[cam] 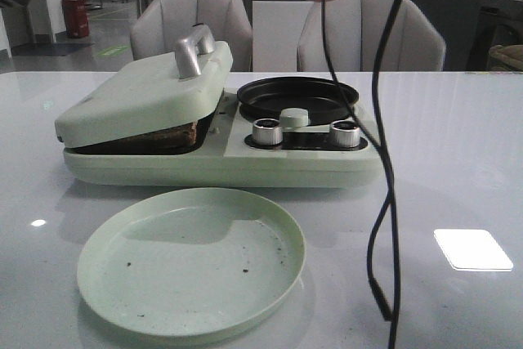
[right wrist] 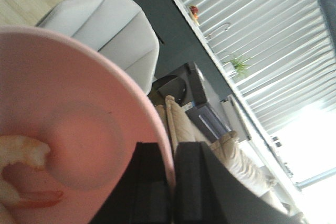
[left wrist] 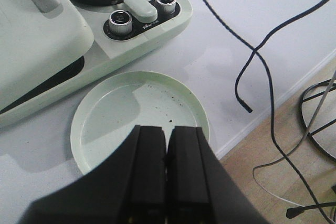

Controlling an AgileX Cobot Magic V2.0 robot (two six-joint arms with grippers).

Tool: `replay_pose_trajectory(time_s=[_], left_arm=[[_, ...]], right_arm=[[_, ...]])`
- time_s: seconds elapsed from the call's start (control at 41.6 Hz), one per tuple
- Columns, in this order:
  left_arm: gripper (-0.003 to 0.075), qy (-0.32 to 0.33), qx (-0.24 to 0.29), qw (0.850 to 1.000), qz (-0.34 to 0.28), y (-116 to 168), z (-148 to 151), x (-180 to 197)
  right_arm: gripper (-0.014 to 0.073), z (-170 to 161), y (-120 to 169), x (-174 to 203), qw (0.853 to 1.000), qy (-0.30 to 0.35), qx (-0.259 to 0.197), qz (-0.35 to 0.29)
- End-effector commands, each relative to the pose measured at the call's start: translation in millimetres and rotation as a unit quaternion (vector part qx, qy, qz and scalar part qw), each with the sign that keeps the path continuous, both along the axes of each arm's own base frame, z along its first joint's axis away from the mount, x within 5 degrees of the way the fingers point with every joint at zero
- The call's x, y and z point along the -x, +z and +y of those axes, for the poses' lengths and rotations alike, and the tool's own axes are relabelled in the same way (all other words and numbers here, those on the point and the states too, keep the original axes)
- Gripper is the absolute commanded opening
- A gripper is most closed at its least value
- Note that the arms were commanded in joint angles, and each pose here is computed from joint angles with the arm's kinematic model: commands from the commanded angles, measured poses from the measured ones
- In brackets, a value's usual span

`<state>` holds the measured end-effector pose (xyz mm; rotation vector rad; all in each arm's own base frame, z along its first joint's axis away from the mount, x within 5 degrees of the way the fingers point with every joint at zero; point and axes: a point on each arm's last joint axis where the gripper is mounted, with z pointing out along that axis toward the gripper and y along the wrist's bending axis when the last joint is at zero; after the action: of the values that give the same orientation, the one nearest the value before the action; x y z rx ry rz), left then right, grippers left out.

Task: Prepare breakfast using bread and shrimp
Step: 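Tilt the pink bowl over the frying pan to pour the shrimp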

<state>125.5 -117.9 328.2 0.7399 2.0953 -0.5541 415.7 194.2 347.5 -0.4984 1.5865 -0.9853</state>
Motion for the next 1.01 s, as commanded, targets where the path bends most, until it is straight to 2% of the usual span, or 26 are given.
replay_pose_trajectory(time_s=[0.0, 0.216, 0.36, 0.529, 0.985], left_arm=[[0.0108, 0.006, 0.039, 0.999, -0.037, 17, -2, -2], [0.0108, 0.006, 0.039, 0.999, -0.037, 17, -2, -2], [0.0108, 0.006, 0.039, 0.999, -0.037, 17, -2, -2], [0.0108, 0.006, 0.039, 0.999, -0.037, 17, -2, -2], [0.0108, 0.006, 0.039, 0.999, -0.037, 17, -2, -2]], right_arm=[[0.0053, -9, 44, 10, 0.997, -0.024, 0.012, -0.079], [0.0053, -10, 58, 10, 0.994, -0.036, -0.002, -0.101], [0.0053, -15, 80, 14, 0.991, -0.058, 0.009, -0.119], [0.0053, -13, 98, 16, 0.990, -0.043, 0.025, -0.129], [0.0053, -7, 97, 13, 0.992, -0.015, 0.045, -0.120]])
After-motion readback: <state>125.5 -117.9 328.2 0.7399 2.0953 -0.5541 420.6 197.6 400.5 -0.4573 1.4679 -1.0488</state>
